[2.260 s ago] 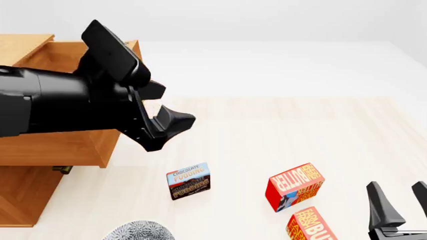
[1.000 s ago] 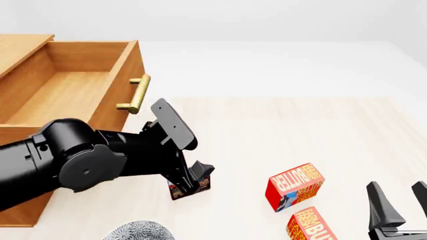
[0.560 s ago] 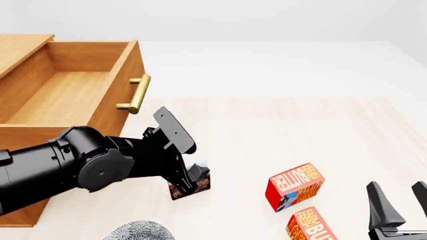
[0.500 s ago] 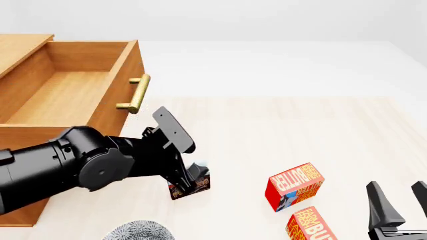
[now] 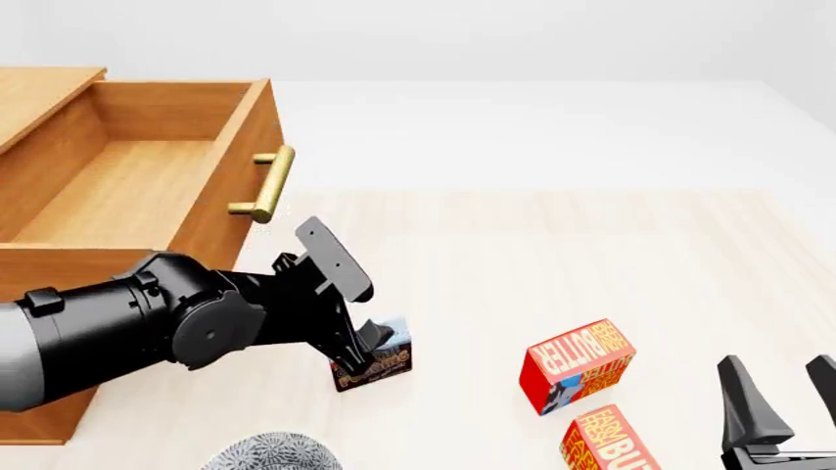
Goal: Put the chocolate pudding in the top drawer of the cabinet and close it.
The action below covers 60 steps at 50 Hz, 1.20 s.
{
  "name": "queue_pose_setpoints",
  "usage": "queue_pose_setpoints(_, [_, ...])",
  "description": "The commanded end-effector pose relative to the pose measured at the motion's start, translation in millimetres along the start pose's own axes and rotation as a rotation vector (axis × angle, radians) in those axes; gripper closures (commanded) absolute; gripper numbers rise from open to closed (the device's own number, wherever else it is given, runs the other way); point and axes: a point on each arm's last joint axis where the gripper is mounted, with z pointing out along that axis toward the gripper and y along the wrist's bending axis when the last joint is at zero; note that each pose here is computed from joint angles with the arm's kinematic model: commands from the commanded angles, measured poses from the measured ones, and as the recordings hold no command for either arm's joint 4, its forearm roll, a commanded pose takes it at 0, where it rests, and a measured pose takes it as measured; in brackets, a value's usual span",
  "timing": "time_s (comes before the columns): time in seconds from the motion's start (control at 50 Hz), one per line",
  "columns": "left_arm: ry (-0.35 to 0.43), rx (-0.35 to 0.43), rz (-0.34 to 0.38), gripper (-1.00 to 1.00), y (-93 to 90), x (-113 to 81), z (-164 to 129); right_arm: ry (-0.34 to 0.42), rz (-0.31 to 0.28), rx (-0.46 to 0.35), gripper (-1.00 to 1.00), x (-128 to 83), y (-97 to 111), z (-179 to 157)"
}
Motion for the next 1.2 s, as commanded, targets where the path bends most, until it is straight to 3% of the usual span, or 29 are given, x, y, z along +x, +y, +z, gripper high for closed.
queue_pose_setpoints(0.02, [0.015,-0.015,0.004,-1.00,6.3,6.1,8,0.000,0.000,0.000,-1.00,0,0,0])
queue_pose_setpoints(0.56, [0.050,0.003,-0.014,-1.00,-0.7,19.4,35,0.000,0.000,0.000,-1.00,0,0,0])
queue_pose_setpoints(1.2, [0.070,-0.009,-0.037,-1.00,4.7,27.2,46,0.000,0.000,0.000,-1.00,0,0,0])
